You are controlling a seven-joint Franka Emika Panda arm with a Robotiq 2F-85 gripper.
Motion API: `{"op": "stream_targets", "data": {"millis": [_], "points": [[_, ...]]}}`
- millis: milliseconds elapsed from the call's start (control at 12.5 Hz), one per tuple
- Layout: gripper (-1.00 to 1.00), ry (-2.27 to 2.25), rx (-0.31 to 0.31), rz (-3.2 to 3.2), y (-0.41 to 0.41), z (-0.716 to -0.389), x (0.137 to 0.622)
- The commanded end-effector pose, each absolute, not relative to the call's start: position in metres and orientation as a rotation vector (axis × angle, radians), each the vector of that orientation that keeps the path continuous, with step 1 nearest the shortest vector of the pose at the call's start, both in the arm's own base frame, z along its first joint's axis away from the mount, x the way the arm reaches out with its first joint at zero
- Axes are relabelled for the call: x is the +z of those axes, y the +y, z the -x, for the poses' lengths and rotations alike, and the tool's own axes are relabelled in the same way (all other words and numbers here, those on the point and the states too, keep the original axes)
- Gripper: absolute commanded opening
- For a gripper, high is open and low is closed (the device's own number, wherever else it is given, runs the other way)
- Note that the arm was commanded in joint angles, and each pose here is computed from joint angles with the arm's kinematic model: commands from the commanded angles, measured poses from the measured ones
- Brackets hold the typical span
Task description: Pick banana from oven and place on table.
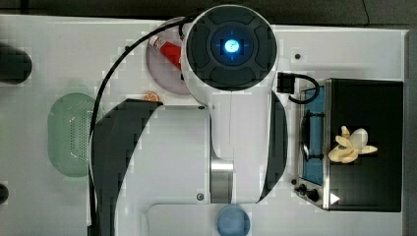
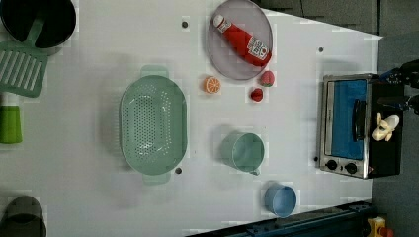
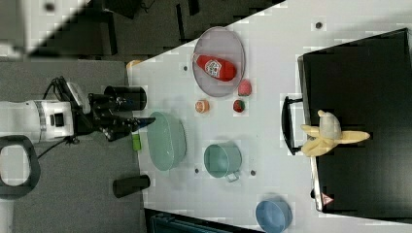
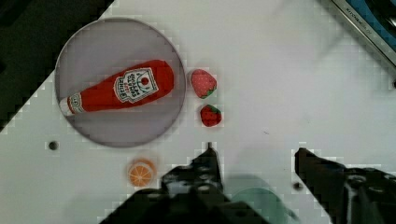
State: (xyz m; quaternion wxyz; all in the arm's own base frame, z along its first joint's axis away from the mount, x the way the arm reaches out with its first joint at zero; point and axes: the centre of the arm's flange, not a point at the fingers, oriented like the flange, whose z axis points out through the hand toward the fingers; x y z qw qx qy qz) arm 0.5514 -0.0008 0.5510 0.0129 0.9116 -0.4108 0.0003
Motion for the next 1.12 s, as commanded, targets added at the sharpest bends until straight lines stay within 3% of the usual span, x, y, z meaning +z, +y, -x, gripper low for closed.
{"op": "stream_targets", "data": {"millis": [80, 240, 480, 800, 1120], "points": [[0.60, -1.398, 0.055, -2.816, -0.034, -0.376, 0.667], [0.99, -1.402, 0.053, -2.815, -0.036, -0.376, 0.667], [1.00, -1.447, 0.032, -2.802, -0.052, -0.377, 0.663], [1.00, -1.631, -0.043, -2.721, -0.126, -0.390, 0.635], [1.00, -1.539, 0.040, -2.746, -0.231, -0.409, 0.591]]}}
